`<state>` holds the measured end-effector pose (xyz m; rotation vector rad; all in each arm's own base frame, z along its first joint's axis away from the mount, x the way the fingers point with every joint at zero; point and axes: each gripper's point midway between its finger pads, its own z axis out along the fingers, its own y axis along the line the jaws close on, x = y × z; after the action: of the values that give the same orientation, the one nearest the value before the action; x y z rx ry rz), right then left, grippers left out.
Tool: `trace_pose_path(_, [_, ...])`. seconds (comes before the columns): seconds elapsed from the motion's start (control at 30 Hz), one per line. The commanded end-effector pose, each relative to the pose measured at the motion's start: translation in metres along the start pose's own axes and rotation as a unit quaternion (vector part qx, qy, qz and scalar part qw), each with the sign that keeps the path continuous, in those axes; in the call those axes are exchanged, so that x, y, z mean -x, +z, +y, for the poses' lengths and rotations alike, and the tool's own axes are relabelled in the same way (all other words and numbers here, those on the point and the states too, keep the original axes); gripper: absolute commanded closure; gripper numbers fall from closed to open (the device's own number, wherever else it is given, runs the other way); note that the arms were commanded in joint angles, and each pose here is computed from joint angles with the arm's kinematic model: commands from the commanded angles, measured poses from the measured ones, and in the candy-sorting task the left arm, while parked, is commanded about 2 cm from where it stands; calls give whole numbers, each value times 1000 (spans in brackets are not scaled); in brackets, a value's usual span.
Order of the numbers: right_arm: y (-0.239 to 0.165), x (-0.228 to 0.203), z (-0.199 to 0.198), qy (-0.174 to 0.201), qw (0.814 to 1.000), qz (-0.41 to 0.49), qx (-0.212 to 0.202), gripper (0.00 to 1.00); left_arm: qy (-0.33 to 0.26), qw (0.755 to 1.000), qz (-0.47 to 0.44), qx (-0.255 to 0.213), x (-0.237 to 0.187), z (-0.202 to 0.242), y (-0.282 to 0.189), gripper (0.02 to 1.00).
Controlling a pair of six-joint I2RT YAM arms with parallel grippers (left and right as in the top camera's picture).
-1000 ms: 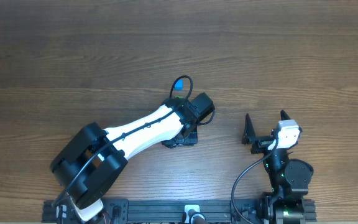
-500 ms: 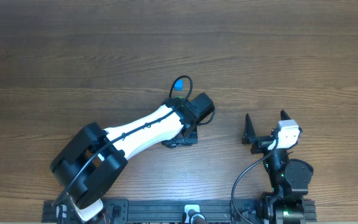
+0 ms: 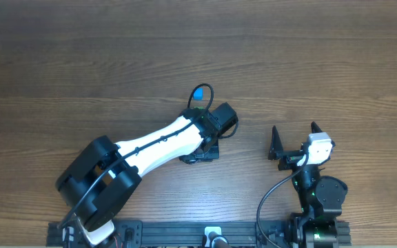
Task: Stack Cubes
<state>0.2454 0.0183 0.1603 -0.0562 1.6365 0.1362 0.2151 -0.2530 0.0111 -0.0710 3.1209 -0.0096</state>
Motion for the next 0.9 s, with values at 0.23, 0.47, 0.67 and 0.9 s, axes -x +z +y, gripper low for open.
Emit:
trace_pose_path(0.23, [0, -2, -1, -4, 1000, 2, 0, 7, -14, 998, -46, -44, 9, 0, -51, 801])
trace_pose_path(0.47, [0, -2, -1, -4, 1000, 2, 0, 7, -44, 996, -67, -35, 29, 13, -95, 822])
trace_pose_path(0.67, [0, -2, -1, -4, 1000, 2, 0, 9, -42, 994, -86, -56, 60, 3, -117, 836])
trace_pose_path(0.9, [0, -2, -1, -4, 1000, 2, 0, 7, -38, 996, -54, -57, 73, -2, -102, 844])
